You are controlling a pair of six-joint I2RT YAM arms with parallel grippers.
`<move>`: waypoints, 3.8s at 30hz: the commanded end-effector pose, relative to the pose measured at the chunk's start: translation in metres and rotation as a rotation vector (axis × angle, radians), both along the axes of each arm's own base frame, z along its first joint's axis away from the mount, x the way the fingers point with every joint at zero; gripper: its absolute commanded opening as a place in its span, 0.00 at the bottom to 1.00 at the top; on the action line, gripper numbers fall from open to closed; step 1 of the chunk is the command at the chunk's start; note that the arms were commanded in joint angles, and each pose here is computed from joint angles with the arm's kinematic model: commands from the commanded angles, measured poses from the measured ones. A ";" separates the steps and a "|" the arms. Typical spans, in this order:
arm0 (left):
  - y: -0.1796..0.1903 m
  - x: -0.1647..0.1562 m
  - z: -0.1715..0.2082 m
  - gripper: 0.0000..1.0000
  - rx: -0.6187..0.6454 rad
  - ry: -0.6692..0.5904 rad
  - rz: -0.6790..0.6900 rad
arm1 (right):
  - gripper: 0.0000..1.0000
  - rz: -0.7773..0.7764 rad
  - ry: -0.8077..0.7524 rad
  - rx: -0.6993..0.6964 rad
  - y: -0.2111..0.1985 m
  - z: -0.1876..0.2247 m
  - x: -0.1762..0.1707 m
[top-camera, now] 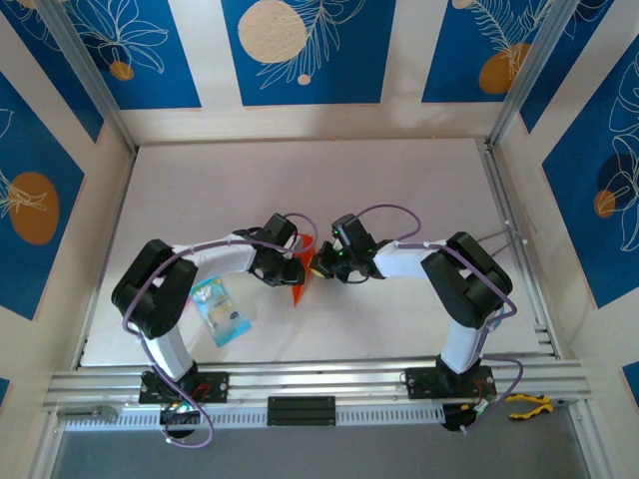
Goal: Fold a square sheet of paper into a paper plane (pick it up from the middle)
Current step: Move a paper plane to the center of the table.
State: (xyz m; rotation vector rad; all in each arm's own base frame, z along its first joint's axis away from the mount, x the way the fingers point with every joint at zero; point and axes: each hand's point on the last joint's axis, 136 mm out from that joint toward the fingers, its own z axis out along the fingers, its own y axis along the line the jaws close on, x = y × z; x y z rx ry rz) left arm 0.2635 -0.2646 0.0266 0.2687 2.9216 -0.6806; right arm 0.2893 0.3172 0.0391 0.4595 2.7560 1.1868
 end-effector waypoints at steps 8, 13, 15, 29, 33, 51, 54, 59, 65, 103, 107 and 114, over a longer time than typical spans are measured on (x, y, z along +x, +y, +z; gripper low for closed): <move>-0.009 -0.005 -0.006 0.15 -0.033 0.033 -0.018 | 0.02 0.002 0.028 0.014 -0.001 -0.005 -0.006; -0.008 -0.005 -0.006 0.15 -0.023 0.031 -0.020 | 0.02 0.000 0.030 0.009 -0.003 -0.007 -0.008; -0.006 -0.002 -0.003 0.10 -0.015 0.015 -0.007 | 0.03 0.000 0.023 0.010 -0.004 -0.005 -0.007; 0.025 0.027 0.005 0.01 0.203 -0.085 0.083 | 0.22 -0.070 -0.042 -0.059 -0.052 0.014 -0.017; 0.027 0.030 -0.001 0.03 0.237 -0.077 0.090 | 0.23 -0.098 -0.044 -0.065 -0.063 0.014 -0.025; 0.021 0.029 -0.015 0.11 0.295 -0.024 0.071 | 0.23 -0.123 -0.051 -0.068 -0.074 0.014 -0.032; 0.020 0.029 -0.017 0.13 0.309 -0.019 0.069 | 0.23 -0.120 -0.046 -0.062 -0.074 0.011 -0.033; 0.020 0.028 -0.021 0.14 0.324 -0.013 0.070 | 0.23 -0.120 -0.042 -0.058 -0.075 0.008 -0.034; 0.019 0.030 -0.029 0.15 0.351 -0.010 0.068 | 0.23 -0.122 -0.045 -0.050 -0.078 0.008 -0.035; 0.001 0.058 -0.025 0.37 0.335 -0.051 0.227 | 0.25 -0.176 -0.111 0.007 -0.121 0.034 -0.036; -0.005 0.064 -0.008 0.37 0.298 -0.077 0.245 | 0.25 -0.179 -0.112 0.000 -0.123 0.034 -0.035; -0.009 0.071 0.021 0.42 0.243 -0.118 0.286 | 0.25 -0.192 -0.117 -0.006 -0.126 0.037 -0.036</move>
